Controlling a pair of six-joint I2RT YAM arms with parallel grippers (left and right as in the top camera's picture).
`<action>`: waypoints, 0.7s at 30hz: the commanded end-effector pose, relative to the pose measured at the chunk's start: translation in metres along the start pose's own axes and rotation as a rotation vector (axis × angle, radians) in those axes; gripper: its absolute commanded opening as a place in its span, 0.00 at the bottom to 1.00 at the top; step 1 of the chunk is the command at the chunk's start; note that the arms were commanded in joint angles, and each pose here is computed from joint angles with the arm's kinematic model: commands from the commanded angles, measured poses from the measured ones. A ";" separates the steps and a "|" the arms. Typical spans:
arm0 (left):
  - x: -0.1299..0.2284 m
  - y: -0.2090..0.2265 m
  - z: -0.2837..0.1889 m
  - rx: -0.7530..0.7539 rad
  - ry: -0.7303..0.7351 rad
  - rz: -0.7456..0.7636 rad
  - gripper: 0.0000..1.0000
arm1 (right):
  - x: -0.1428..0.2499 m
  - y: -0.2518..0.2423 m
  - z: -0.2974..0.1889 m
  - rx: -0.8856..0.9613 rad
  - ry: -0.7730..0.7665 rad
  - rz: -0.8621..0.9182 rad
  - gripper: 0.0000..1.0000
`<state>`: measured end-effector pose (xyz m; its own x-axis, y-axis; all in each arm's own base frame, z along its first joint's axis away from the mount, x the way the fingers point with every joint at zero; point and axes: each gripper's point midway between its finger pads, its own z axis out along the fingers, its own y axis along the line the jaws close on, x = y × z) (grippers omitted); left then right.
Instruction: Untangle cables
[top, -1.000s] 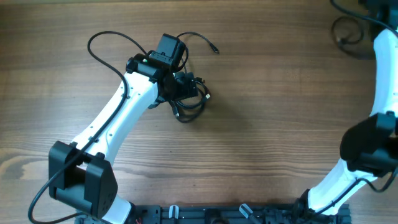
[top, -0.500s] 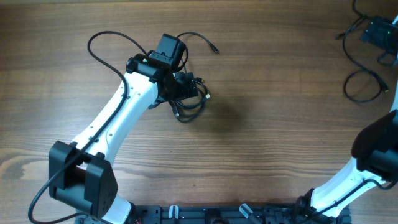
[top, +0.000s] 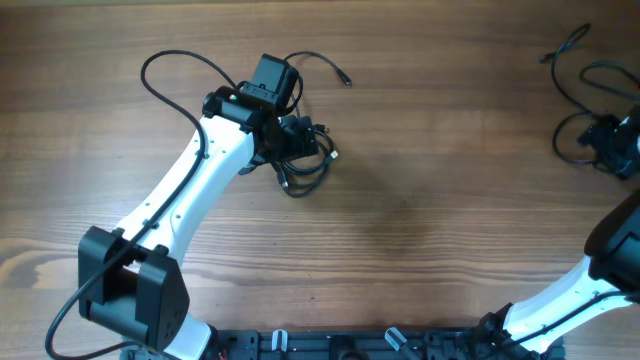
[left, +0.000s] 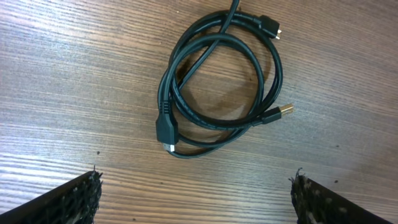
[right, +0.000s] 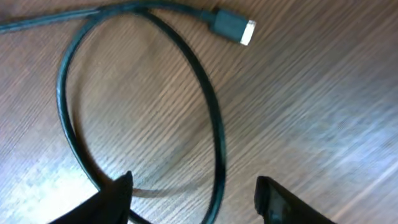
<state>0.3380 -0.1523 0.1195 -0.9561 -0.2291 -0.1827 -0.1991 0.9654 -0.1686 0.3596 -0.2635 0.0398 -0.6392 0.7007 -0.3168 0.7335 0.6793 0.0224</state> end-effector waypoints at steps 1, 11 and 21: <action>-0.001 0.002 0.000 0.001 0.002 0.003 1.00 | 0.016 0.012 0.016 -0.071 0.028 0.004 0.48; -0.001 0.002 0.000 0.001 0.002 0.003 1.00 | -0.061 0.117 -0.095 -0.684 -0.190 0.088 0.04; -0.001 0.002 0.000 0.001 0.002 0.003 1.00 | -0.156 0.093 -0.216 -0.574 -0.782 0.073 0.06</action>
<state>0.3380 -0.1522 0.1195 -0.9560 -0.2295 -0.1828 -0.1995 0.9653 -0.1683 0.4648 -0.2578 0.2942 -0.1452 0.5603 -0.8155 0.4123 0.7835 0.4649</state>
